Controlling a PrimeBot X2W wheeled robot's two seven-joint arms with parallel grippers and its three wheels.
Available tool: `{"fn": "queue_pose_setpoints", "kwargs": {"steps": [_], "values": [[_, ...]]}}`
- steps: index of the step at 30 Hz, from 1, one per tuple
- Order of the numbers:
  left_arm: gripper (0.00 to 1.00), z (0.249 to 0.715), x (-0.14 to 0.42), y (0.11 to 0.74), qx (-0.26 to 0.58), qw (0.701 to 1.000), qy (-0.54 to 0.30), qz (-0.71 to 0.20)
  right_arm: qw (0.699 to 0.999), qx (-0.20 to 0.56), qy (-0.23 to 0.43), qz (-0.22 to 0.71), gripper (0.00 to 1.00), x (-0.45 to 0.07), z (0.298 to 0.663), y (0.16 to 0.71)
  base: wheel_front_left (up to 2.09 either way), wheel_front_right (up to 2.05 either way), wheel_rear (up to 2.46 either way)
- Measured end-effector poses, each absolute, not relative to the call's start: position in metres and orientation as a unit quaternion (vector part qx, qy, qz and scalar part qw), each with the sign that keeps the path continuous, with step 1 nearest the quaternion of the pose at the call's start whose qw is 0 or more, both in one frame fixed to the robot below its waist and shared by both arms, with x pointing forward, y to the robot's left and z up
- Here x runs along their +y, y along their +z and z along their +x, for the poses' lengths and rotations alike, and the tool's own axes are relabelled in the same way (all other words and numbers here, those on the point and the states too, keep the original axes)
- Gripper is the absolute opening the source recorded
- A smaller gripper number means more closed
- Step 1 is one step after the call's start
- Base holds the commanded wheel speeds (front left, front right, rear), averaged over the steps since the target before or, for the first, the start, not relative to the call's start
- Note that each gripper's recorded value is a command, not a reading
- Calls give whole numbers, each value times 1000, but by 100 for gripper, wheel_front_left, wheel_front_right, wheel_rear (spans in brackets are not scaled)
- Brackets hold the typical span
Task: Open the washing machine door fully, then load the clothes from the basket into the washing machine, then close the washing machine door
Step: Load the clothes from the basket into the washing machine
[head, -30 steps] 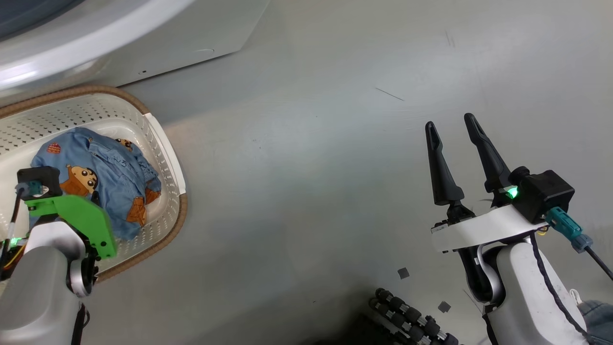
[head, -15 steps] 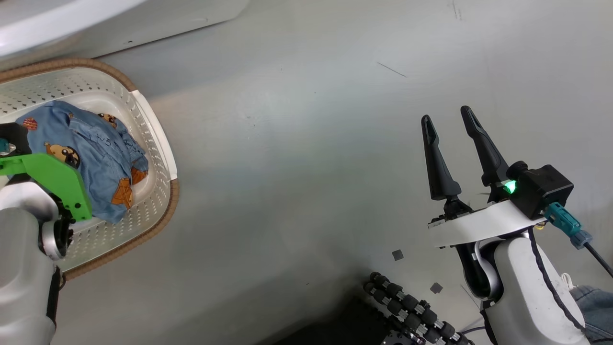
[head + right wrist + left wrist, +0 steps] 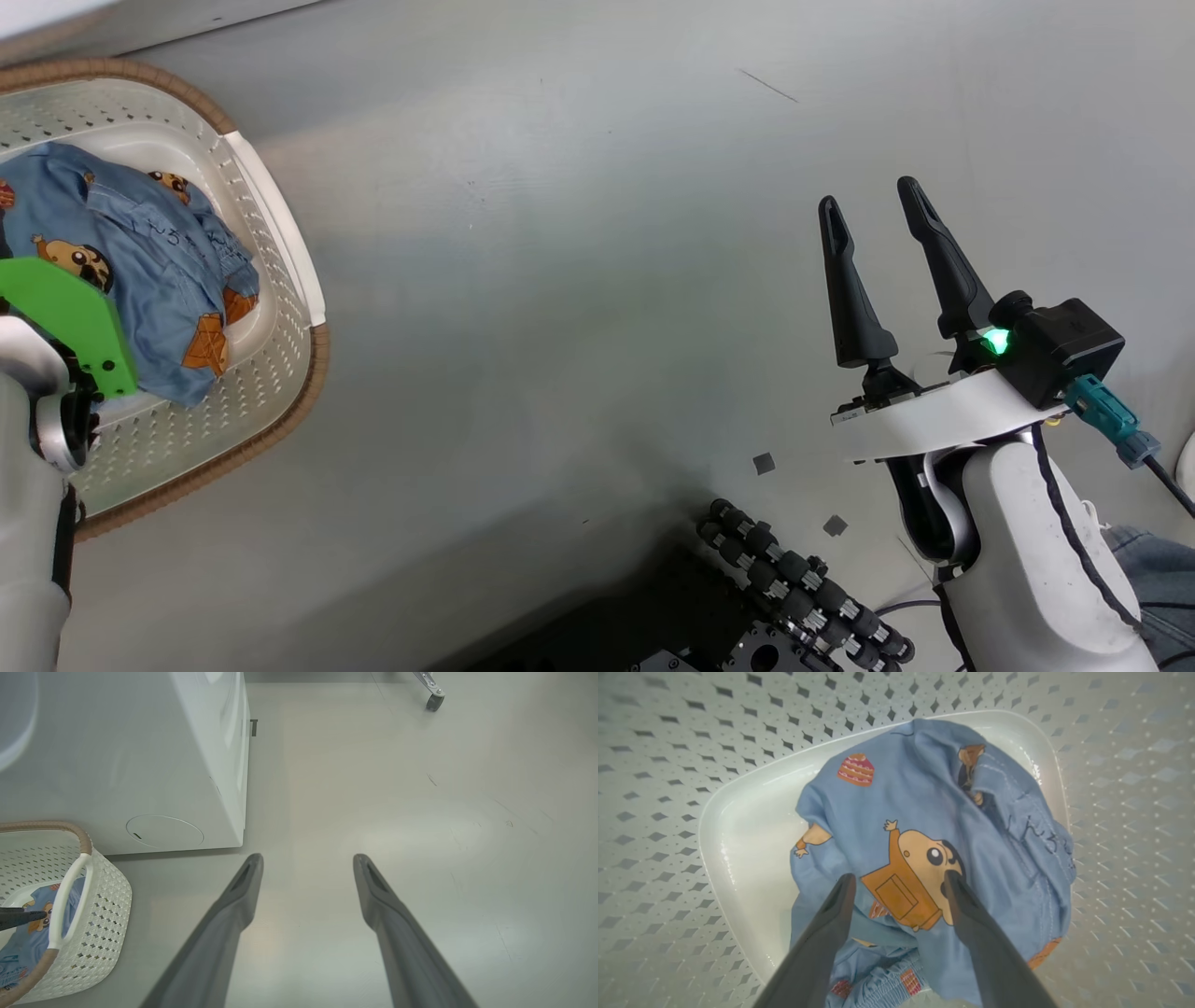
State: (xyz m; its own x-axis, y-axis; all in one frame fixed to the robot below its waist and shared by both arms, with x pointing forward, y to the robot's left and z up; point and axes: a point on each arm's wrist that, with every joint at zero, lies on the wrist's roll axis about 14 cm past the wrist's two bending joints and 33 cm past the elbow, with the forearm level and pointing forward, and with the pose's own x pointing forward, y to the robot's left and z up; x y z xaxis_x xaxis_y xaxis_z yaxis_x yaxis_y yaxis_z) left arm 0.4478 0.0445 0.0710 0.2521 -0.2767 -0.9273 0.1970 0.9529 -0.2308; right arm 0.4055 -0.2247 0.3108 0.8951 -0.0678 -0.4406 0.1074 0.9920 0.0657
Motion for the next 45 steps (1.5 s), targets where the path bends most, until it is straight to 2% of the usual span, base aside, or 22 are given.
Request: {"fn": "queue_pose_setpoints", "kwargs": {"steps": [12, 42, 43, 45], "values": [[100, 445, 36, 59, 603, 777, -180, -7, 969, 235, -60, 41, 100, -233, 402, 302, 0, 0, 0], [100, 451, 34, 34, 614, 770, -174, -3, 956, 282, -69, 53, 100, -227, 379, 272, 4, 4, 4], [93, 451, 35, 33, 612, 772, -173, -3, 955, 282, -69, 53, 100, -227, 380, 271, 24, 24, 24], [74, 450, 36, 32, 611, 773, -171, -3, 956, 282, -68, 54, 100, -226, 380, 271, 23, 23, 23]]}}
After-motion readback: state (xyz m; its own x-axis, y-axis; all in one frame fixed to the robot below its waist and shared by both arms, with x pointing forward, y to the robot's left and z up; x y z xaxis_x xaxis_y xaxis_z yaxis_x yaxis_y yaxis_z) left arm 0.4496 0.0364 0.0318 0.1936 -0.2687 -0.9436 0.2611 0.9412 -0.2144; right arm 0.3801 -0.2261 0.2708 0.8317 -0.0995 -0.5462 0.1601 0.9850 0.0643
